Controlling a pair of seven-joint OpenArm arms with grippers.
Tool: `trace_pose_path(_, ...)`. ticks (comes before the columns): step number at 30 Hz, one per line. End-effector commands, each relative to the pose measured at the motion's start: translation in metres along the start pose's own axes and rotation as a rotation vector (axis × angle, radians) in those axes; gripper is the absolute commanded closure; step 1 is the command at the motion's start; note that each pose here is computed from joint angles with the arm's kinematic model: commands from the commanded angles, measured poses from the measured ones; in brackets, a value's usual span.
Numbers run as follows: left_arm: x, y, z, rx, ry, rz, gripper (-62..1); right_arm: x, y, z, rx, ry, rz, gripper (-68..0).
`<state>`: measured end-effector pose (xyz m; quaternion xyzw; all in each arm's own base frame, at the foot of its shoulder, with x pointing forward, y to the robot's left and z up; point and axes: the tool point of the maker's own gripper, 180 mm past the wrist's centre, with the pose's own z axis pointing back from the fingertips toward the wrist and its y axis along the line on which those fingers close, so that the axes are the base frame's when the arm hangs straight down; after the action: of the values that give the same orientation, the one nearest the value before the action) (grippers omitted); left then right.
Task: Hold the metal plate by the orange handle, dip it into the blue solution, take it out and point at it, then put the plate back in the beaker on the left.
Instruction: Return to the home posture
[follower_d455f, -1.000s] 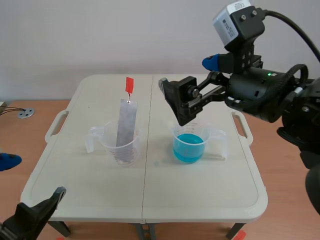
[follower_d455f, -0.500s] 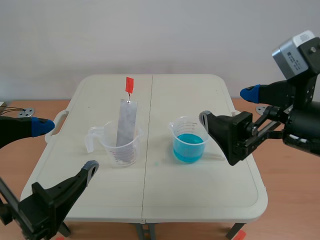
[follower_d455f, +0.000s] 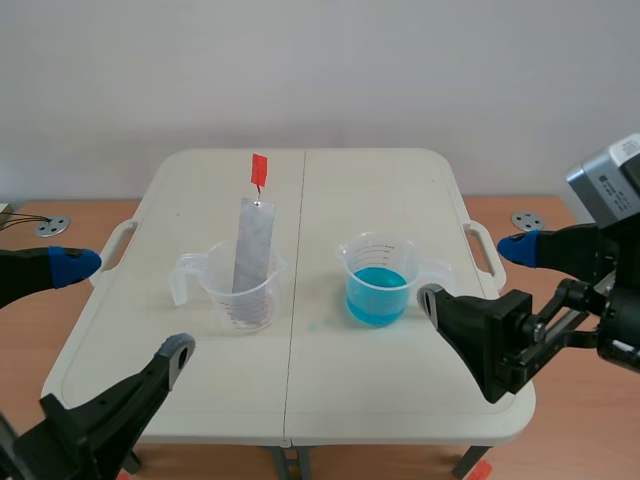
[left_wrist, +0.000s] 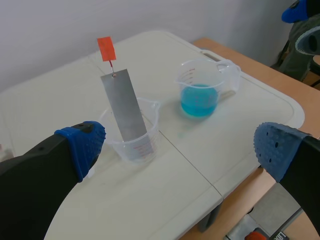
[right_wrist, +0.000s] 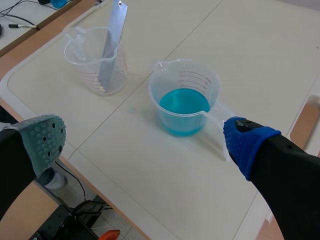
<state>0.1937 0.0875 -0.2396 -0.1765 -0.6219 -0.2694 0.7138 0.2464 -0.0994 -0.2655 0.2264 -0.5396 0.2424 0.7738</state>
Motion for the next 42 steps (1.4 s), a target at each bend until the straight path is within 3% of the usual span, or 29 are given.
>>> trace_pose_path(1, 0.0086, -0.0008, -0.0012, -0.001, -0.033, 0.004, -62.3, 0.0172, -0.0008, -0.0001, 0.003, -0.056, 0.018, -66.3)
trace_pose_path(9, 0.0127, 0.0004, -0.0100, -0.008, -0.007, -0.023, -62.3, 0.0129, 0.0011, 0.0012, 0.005, -0.045, 0.009, -66.3)
trace_pose_path(31, 0.0131, 0.0002, -0.0101, -0.009, -0.007, -0.023, -62.3, 0.0131, 0.0010, 0.0012, 0.005, -0.046, 0.009, -66.3)
trace_pose_path(42, 0.0130, 0.0002, -0.0101, -0.009, -0.006, -0.023, -62.3, 0.0219, 0.0011, 0.0018, 0.005, -0.095, 0.009, -66.3)
